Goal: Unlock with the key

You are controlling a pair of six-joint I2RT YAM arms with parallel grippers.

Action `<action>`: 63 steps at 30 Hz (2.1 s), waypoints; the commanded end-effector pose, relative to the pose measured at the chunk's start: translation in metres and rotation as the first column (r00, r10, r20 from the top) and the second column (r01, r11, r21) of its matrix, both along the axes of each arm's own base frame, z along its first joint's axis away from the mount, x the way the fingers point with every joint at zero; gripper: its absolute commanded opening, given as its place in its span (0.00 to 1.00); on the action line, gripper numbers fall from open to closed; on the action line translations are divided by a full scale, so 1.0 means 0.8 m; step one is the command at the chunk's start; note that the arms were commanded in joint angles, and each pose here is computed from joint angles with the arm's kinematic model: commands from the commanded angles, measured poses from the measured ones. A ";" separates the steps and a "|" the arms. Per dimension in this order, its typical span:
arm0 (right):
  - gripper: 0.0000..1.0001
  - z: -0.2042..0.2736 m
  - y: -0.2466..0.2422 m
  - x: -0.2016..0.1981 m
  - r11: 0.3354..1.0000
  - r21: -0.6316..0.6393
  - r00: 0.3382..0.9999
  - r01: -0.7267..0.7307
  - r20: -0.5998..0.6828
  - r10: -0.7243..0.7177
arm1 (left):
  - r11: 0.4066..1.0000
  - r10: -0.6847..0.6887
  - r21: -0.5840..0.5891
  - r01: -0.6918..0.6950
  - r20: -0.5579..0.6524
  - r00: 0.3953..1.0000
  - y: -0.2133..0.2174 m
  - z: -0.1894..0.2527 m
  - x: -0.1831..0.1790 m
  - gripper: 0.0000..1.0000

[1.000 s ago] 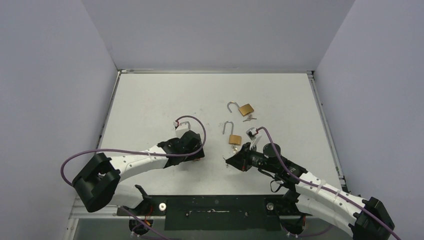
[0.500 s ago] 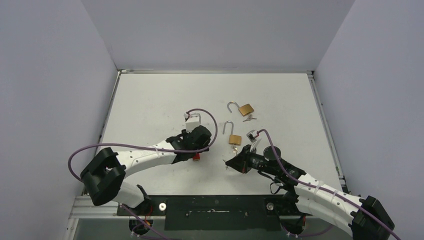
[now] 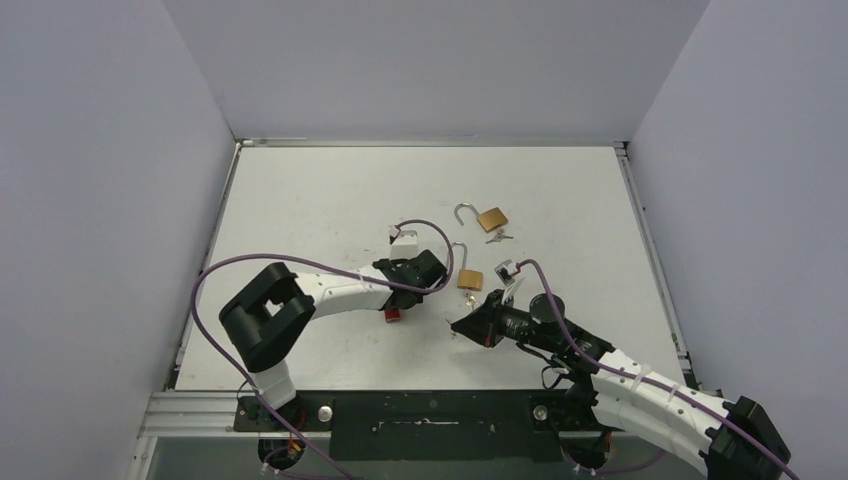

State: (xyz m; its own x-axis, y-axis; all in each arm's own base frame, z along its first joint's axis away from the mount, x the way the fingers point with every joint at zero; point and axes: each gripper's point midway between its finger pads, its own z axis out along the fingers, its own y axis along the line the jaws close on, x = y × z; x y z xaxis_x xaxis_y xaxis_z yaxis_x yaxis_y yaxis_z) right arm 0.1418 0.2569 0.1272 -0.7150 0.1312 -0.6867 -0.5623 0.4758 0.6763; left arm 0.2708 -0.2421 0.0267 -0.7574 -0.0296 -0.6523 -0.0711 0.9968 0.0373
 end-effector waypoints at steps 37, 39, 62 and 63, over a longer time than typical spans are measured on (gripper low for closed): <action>0.00 -0.036 -0.056 0.062 0.902 -0.262 0.932 0.344 -0.025 -0.362 | 0.467 -0.534 -0.582 0.666 0.415 0.737 -0.153 0.176 -0.074 0.00; 0.00 -0.042 -0.069 0.068 0.865 -0.313 0.908 0.393 -0.016 -0.418 | 0.397 -0.561 -0.610 0.685 0.430 0.708 -0.158 0.173 -0.090 0.00; 0.00 -0.066 -0.126 0.085 0.681 -0.494 0.785 0.541 0.007 -0.619 | -0.006 -0.458 -0.930 0.369 0.330 0.825 -0.184 0.116 -0.133 0.00; 0.00 -0.066 -0.126 0.085 0.681 -0.495 0.785 0.540 0.005 -0.619 | 0.001 -0.447 -0.935 0.356 0.318 0.836 -0.181 0.109 -0.131 0.00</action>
State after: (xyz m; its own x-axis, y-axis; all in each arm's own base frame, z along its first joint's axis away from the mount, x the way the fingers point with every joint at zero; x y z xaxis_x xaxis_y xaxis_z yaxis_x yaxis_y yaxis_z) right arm 0.2009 0.1544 0.0598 -0.7302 0.2206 -0.6467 0.0012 0.9469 0.3216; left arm 0.1660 -0.3871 0.0893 -0.9268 -0.2026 -0.3163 0.2759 0.2045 -0.9392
